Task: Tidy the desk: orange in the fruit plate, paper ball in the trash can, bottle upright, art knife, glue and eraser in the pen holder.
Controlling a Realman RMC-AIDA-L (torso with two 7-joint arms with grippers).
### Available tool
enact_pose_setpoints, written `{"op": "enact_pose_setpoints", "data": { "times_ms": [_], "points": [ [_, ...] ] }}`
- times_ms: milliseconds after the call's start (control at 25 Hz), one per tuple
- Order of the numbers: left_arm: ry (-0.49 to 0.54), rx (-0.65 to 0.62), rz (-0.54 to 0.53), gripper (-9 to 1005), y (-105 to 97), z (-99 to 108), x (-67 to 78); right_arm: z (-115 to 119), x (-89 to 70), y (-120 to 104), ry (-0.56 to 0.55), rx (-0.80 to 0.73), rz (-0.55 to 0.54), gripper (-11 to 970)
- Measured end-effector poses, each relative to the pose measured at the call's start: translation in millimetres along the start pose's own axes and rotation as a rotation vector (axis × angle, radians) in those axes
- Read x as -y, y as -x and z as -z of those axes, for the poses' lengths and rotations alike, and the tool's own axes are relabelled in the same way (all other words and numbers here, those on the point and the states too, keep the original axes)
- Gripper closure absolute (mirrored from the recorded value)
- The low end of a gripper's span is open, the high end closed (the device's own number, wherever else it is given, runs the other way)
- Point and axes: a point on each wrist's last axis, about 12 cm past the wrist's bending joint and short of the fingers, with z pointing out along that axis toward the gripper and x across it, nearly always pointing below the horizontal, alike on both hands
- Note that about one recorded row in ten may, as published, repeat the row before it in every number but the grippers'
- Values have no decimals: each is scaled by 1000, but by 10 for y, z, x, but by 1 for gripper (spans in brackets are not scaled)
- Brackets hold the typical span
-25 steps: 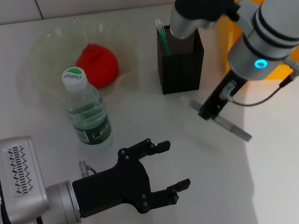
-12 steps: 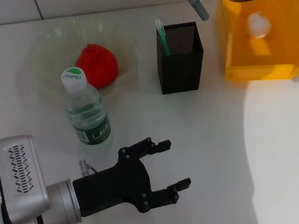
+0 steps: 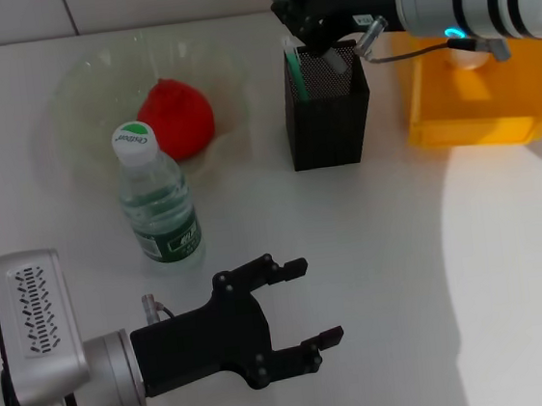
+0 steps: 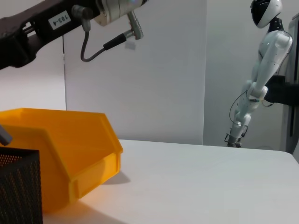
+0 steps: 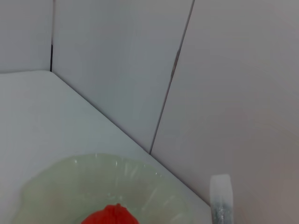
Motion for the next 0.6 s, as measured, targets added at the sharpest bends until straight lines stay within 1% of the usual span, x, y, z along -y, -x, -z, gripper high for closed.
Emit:
{"op": "enact_pose_setpoints", "data": {
  "times_ms": [200, 600],
  "points": [
    [1, -3, -1, 196, 0, -4, -7, -61, -43, -59, -9, 11, 25, 805],
    [3, -5, -3, 196, 0, -13, -14, -70, -74, -147, -10, 3, 10, 785]
  ]
}}
